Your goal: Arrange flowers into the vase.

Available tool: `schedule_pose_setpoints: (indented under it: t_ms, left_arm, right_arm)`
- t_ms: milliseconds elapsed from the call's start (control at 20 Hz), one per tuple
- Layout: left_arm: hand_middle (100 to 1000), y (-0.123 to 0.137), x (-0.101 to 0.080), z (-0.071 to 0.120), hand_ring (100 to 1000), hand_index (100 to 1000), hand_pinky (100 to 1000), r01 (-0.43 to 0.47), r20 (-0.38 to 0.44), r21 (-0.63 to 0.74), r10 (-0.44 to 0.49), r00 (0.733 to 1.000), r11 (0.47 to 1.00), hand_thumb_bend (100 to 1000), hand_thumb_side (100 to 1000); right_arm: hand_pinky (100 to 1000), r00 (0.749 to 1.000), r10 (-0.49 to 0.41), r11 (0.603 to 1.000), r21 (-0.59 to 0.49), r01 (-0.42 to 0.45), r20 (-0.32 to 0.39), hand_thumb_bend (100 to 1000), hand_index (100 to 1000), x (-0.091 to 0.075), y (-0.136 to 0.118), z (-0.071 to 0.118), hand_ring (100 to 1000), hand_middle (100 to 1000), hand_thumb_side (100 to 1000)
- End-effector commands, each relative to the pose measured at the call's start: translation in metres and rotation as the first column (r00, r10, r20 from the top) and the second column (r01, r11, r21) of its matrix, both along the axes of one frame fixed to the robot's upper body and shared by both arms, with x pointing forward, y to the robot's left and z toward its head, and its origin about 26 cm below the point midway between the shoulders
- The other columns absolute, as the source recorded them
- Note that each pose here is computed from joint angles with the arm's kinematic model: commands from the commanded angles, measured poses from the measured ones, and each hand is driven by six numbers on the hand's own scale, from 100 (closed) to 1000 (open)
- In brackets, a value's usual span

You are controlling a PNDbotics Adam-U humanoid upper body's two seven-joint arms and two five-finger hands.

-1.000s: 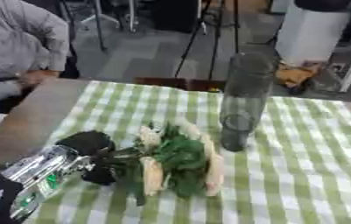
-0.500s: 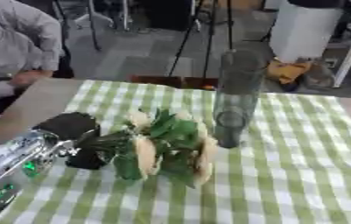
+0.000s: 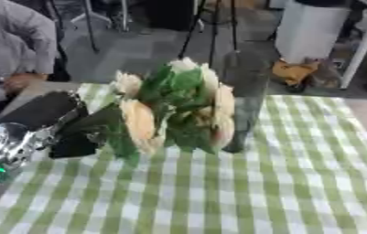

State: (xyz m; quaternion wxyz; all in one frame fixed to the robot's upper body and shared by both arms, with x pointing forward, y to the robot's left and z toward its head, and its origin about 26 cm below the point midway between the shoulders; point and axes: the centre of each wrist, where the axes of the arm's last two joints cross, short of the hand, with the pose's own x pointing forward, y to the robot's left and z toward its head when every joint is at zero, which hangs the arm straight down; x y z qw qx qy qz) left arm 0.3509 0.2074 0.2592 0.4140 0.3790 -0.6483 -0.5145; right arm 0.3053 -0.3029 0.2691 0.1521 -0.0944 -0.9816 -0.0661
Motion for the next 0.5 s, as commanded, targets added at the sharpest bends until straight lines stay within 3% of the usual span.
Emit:
schedule_pose_setpoints:
  t_ms: [50,500]
  left_arm:
    - [100,0.010,-0.012,0.030,100,100,100,0.004,0.095,-0.168,0.013,0.995,0.986,100,798]
    - [100,0.013,-0.014,0.043,100,100,100,0.029,0.062,-0.529,0.004,0.998,0.848,100,769]
  right_arm:
    - [754,0.999,-0.001,1.000,-0.010,0.002,0.039,100,859,-0.004,-0.002,0.011,831,830,1000]
    - [753,0.999,0.007,1.000,0.004,-0.007,0.044,100,859,-0.004,-0.002,0.013,830,829,1000]
